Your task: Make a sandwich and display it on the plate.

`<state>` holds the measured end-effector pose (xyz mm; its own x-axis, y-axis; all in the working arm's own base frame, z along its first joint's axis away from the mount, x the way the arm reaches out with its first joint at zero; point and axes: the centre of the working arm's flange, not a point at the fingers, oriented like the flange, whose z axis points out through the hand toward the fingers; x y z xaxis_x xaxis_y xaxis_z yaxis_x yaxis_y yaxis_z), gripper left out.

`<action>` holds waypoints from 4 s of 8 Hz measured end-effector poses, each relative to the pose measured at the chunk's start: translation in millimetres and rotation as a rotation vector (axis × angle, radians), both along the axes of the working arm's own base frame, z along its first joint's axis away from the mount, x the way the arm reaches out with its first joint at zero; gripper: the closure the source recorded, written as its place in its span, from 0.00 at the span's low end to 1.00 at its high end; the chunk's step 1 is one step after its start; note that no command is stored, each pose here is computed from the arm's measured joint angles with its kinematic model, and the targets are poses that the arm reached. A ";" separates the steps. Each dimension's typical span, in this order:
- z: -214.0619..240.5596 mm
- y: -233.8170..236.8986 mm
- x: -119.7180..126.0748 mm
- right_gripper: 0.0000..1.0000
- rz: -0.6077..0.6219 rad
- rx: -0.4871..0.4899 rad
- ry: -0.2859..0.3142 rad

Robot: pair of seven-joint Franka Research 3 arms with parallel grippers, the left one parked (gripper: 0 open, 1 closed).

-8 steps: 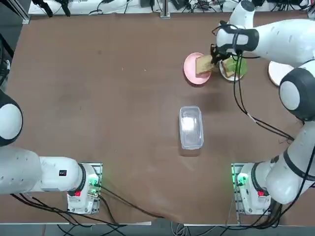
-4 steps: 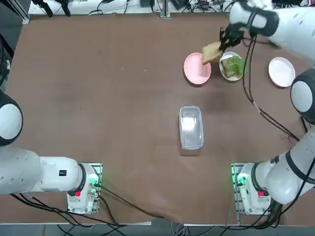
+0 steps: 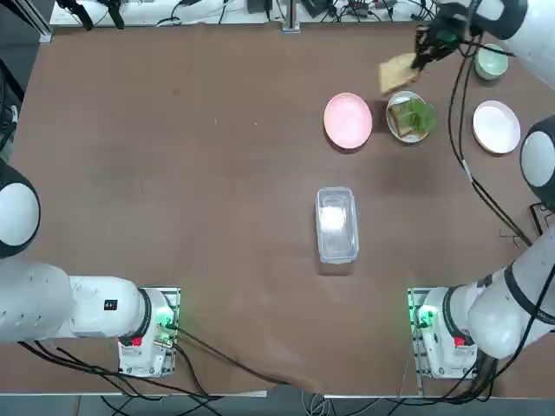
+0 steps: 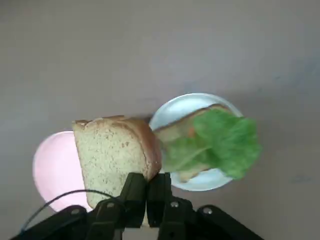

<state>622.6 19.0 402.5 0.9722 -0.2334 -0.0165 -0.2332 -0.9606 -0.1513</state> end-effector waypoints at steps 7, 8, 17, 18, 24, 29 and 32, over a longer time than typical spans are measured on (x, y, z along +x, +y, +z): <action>-49.1 -95.0 -14.9 0.94 0.314 0.133 0.040; -56.5 -100.8 -15.6 0.94 0.334 0.144 0.039; -101.2 -132.9 -16.7 0.94 0.256 0.279 0.001; -104.2 -136.1 -17.4 0.94 0.268 0.279 -0.001; -114.9 -144.3 -19.2 0.94 0.262 0.290 0.000; -131.1 -142.8 -18.1 0.61 0.283 0.294 0.014; -131.5 -143.0 -12.2 0.32 0.303 0.285 0.007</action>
